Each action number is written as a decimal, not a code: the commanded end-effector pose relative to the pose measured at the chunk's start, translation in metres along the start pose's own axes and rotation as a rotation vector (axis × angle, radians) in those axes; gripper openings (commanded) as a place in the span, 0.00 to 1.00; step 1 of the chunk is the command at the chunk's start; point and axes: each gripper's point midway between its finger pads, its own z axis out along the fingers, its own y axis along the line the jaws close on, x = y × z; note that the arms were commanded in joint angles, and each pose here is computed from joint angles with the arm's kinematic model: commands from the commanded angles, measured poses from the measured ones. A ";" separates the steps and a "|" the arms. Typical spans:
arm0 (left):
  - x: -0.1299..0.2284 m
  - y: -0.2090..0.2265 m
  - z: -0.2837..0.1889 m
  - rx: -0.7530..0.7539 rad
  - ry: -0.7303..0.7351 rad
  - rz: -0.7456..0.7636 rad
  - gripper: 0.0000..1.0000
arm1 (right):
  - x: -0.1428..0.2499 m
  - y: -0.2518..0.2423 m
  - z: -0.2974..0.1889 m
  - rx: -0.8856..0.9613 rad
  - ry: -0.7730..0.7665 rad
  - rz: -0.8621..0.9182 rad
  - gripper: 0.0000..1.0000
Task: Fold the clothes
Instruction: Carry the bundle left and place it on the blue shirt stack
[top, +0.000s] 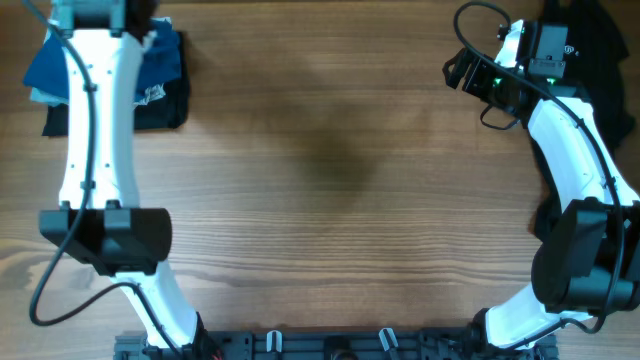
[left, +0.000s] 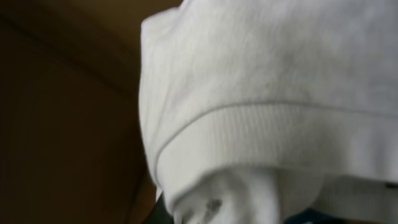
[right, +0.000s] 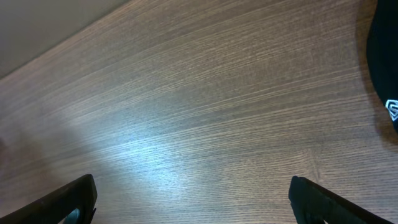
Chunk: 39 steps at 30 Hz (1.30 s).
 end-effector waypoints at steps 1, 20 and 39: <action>-0.006 0.036 0.053 -0.089 -0.034 0.162 0.04 | 0.006 0.003 0.001 -0.014 0.027 -0.016 1.00; 0.111 -0.077 0.136 0.570 0.146 0.332 1.00 | 0.016 0.005 0.002 -0.008 0.063 -0.014 1.00; 0.035 -0.040 0.080 0.587 0.064 -0.349 1.00 | 0.018 0.008 0.002 -0.010 0.066 -0.020 1.00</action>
